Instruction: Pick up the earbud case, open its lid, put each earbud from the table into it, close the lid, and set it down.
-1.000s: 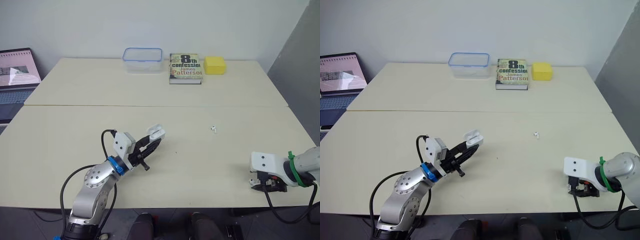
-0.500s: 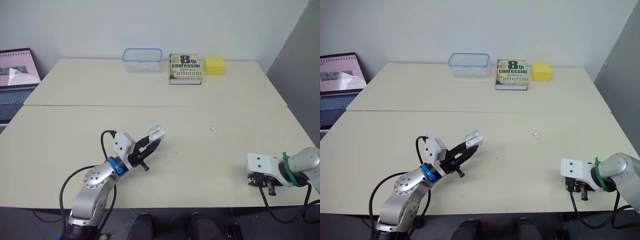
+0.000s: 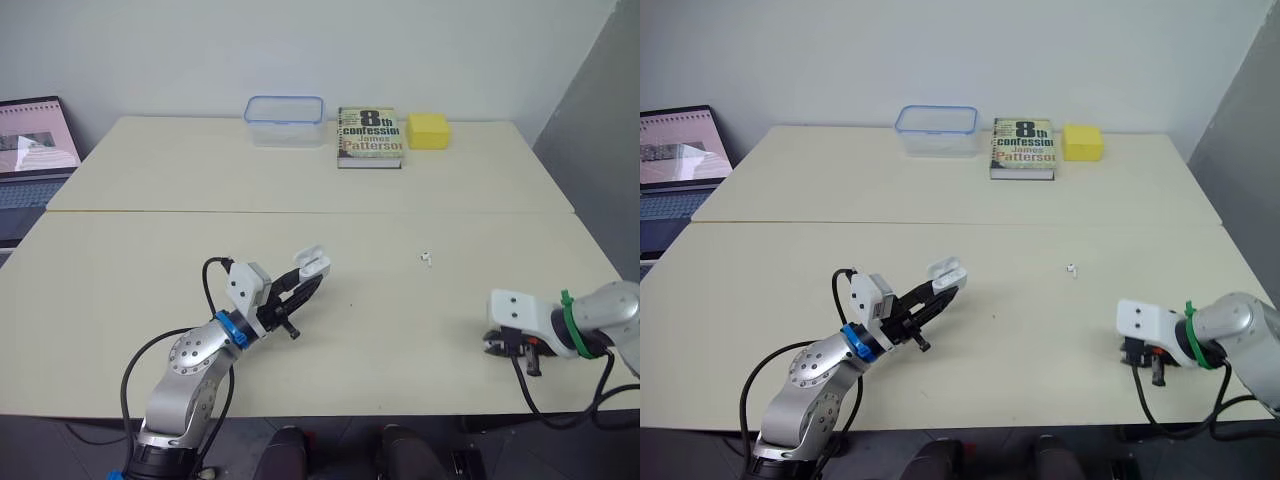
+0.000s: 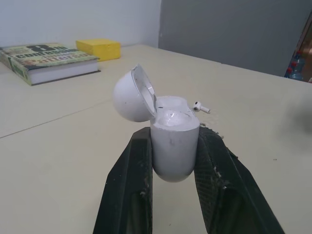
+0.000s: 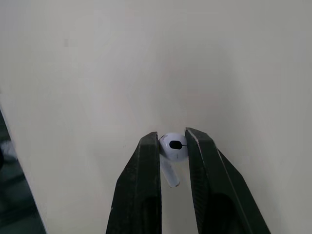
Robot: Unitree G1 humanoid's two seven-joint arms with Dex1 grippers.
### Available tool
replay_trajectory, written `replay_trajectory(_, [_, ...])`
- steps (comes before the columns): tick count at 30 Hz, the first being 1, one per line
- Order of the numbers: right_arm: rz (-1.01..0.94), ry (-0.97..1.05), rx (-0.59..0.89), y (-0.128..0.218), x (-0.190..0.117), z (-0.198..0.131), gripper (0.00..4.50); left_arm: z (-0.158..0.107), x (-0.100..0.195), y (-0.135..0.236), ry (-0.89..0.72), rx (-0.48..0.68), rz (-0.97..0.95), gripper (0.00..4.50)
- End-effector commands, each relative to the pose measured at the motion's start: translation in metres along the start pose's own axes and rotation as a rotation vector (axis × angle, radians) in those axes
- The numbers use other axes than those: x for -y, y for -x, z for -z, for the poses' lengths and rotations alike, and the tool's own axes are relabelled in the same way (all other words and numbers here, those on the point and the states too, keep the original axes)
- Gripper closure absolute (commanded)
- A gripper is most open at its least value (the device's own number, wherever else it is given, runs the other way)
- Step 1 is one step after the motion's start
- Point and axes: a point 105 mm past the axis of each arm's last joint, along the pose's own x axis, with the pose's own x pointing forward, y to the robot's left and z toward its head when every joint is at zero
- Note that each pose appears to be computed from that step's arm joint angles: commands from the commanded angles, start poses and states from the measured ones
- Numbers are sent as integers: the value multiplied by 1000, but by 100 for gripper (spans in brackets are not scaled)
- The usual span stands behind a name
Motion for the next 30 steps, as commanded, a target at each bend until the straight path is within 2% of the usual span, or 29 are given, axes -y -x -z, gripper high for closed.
replay_trajectory(1, [68, -70, 311, 13, 13, -67, 412, -20, 5, -10, -14, 92, 13, 371])
replay_trajectory(2, [78, -106, 408, 15, 16, -85, 412, -21, 7, -12, -17, 103, 16, 371])
replay_trajectory(5, [88, -163, 562, 15, 18, -114, 412, -24, 9, -16, -27, 123, 19, 371])
replay_trajectory(8, [115, -223, 923, 21, 16, -161, 412, -28, 11, -22, -55, 151, 18, 371])
replay_trajectory(11, [109, -342, 1098, 21, 13, -180, 412, -30, 11, -25, -70, 162, 17, 371])
replay_trajectory(13, [92, -394, 1141, 15, 7, -187, 412, -30, 10, -27, -74, 167, 14, 371])
replay_trajectory(19, [72, -386, 1199, -5, -16, -205, 412, -33, 8, -31, -81, 180, 13, 371])
replay_trajectory(30, [126, -349, 1193, -32, -19, -206, 412, -36, 7, -34, -90, 193, 19, 371])
